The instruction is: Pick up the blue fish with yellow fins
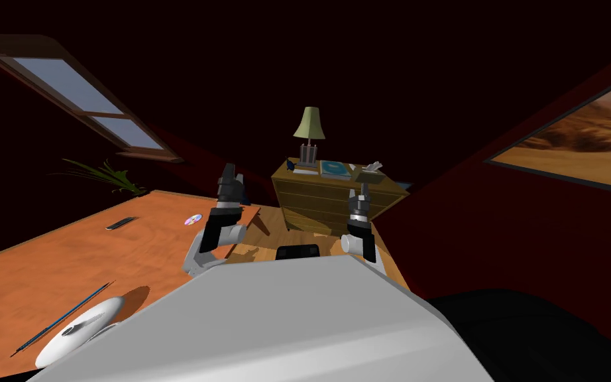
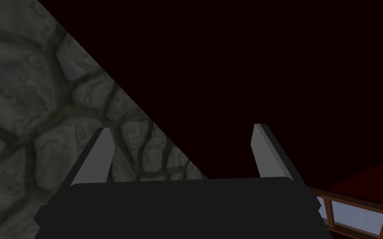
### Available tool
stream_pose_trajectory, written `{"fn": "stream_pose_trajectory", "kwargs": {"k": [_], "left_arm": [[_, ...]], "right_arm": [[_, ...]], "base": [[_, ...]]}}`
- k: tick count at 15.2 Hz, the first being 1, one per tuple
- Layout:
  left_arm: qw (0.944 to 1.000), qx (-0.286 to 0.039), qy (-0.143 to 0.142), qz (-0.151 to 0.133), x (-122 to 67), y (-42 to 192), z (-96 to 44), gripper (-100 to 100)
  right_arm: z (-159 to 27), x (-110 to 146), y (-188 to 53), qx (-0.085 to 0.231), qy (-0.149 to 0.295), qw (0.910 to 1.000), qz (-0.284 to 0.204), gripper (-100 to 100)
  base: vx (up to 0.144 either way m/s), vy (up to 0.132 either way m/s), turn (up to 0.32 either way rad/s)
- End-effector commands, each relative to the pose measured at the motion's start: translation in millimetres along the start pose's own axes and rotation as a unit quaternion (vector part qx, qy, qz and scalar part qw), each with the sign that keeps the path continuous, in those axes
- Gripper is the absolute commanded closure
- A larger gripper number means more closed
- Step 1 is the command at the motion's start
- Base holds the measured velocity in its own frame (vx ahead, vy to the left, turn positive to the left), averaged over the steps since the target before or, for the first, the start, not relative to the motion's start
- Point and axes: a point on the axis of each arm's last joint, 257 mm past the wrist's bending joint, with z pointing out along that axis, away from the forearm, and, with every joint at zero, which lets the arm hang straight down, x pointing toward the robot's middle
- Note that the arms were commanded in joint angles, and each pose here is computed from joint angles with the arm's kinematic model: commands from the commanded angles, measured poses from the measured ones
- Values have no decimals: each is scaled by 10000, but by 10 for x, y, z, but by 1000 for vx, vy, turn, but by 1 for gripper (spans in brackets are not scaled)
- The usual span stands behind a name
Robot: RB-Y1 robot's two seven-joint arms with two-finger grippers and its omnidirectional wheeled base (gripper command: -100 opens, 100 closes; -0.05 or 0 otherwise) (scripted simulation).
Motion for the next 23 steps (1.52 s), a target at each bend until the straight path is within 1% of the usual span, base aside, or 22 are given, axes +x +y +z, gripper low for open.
{"fn": "stream_pose_trajectory", "kwargs": {"k": [1,2,3,5,6,7,8,9,10,11,12,13,14,15,16,17,18,19,20,21,22,23], "left_arm": [[9997,-212,55,114,18,191,104,-100],[9996,-255,63,110,24,210,116,-100],[9990,-379,89,196,32,332,196,-100],[9988,-437,99,191,40,357,211,-100],[9978,-588,121,280,43,496,282,-100],[9976,-623,129,271,51,506,311,-100],[9976,-631,130,271,52,510,310,-100],[9962,-785,147,355,54,646,395,-100],[9958,-836,157,348,61,665,414,-100],[9942,-973,165,436,54,799,479,-100],[9941,-989,170,422,65,789,527,-100],[9934,-1052,180,421,68,821,520,-100],[9915,-1186,184,499,62,944,605,-100],[9910,-1231,194,489,72,953,634,-100],[9904,-1276,202,489,74,976,628,-100],[9876,-1451,208,563,65,1113,701,-100],[9870,-1492,220,549,79,1119,740,-100],[9868,-1509,223,549,79,1127,737,-100],[9832,-1700,232,615,72,1268,808,-100],[9828,-1729,241,600,85,1265,849,-100],[9825,-1748,245,600,86,1274,846,-100],[9784,-1940,250,666,68,1406,892,-100]], "right_arm": [[0,0,0,0,0,10000,0,0],[0,0,0,0,0,10000,0,0],[0,0,0,0,0,10000,0,0],[0,0,0,0,0,10000,0,0],[0,0,0,0,0,10000,0,0],[0,0,0,0,0,10000,0,0],[0,0,0,0,0,10000,0,0],[0,0,0,0,0,10000,0,0],[0,0,0,0,0,10000,0,0],[0,0,0,0,0,10000,0,0],[0,0,0,0,0,10000,0,0],[0,0,0,0,0,10000,0,0],[0,0,0,0,0,10000,0,0],[0,0,0,0,0,10000,0,0],[0,0,0,0,0,10000,0,0],[0,0,0,0,0,10000,0,0],[0,0,0,0,0,10000,0,0],[0,0,0,0,0,10000,0,0],[0,0,0,0,0,10000,0,0],[0,0,0,0,0,10000,0,0],[0,0,0,0,0,10000,0,0],[0,0,0,0,0,10000,0,0]], "base": [[-6,6,-34],[-6,6,-32],[-5,6,-42],[-3,3,-15],[-4,4,-27],[-5,5,-34],[-4,4,-15],[-5,4,-28],[-6,6,-36],[-7,7,-37],[-7,7,-39],[-5,5,-23],[-6,5,-38],[-7,6,-39],[-4,5,-15],[-5,5,-31],[-6,6,-34],[-4,6,-19],[-5,5,-36],[-7,5,-39],[-5,4,-21],[-8,4,-35]]}}
